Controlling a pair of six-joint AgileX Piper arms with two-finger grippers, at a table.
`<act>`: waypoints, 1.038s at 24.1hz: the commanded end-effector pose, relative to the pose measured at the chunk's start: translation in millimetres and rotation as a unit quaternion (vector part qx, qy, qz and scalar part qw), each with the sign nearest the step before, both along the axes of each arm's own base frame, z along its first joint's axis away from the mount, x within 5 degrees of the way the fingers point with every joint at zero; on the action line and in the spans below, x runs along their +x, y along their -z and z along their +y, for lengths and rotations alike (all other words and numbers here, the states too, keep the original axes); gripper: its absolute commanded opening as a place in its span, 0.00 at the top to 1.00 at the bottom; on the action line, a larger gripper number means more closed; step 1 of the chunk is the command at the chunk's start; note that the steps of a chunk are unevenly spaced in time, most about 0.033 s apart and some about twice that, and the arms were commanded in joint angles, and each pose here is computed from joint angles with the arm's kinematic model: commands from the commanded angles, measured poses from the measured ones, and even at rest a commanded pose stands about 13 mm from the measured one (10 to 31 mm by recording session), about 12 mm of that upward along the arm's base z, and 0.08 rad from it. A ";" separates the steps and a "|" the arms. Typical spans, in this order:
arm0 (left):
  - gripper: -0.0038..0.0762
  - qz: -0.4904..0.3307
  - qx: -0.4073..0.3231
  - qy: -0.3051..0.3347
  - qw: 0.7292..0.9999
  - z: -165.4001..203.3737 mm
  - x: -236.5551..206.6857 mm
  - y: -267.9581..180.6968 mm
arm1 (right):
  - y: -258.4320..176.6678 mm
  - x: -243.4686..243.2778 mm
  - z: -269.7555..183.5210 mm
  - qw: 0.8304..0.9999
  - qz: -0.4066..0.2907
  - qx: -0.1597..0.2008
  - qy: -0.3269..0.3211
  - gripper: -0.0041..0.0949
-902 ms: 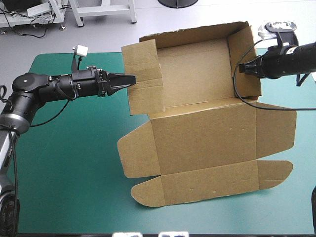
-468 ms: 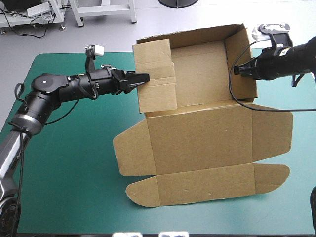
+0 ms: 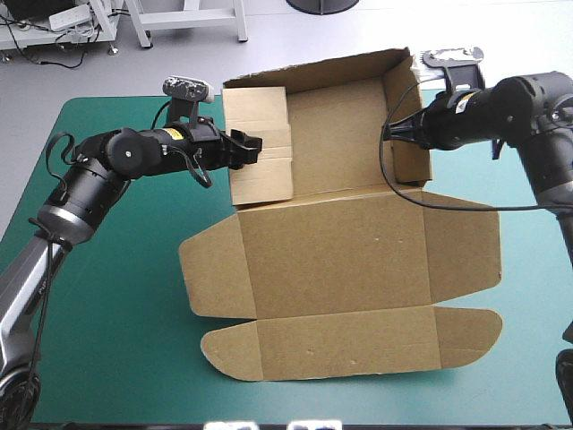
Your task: Fold the box
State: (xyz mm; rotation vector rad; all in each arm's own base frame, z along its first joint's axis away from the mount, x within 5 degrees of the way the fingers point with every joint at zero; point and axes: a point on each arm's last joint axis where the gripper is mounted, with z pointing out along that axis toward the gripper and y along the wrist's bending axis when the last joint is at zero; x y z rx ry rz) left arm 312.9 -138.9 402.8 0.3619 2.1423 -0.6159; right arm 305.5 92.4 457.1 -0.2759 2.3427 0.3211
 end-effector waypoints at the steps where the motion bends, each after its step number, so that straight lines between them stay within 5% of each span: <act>1: 0.45 -0.050 -0.010 -0.069 0.996 11.5 -5.2 -27.5 | -23.6 -12.7 18.1 0.998 -0.063 0.031 -0.005 0.97; 6: 0.54 -0.061 0.005 -0.144 0.988 23.7 1.0 -28.0 | -14.2 -12.2 49.9 0.998 -0.063 0.010 -0.017 0.97; 15: 0.70 -0.032 -0.003 -0.148 0.988 23.3 -1.0 -24.6 | -5.4 -9.4 66.6 0.998 -0.058 -0.002 -0.023 0.97; 18: 0.96 -0.027 0.002 -0.148 0.989 23.6 -1.5 -23.5 | -5.0 -9.7 66.4 0.998 -0.057 -0.008 -0.021 0.97; 25: 0.96 -0.031 0.063 -0.154 0.986 30.8 -3.0 -25.3 | 11.8 -10.0 66.6 0.998 0.007 -0.052 -0.014 0.97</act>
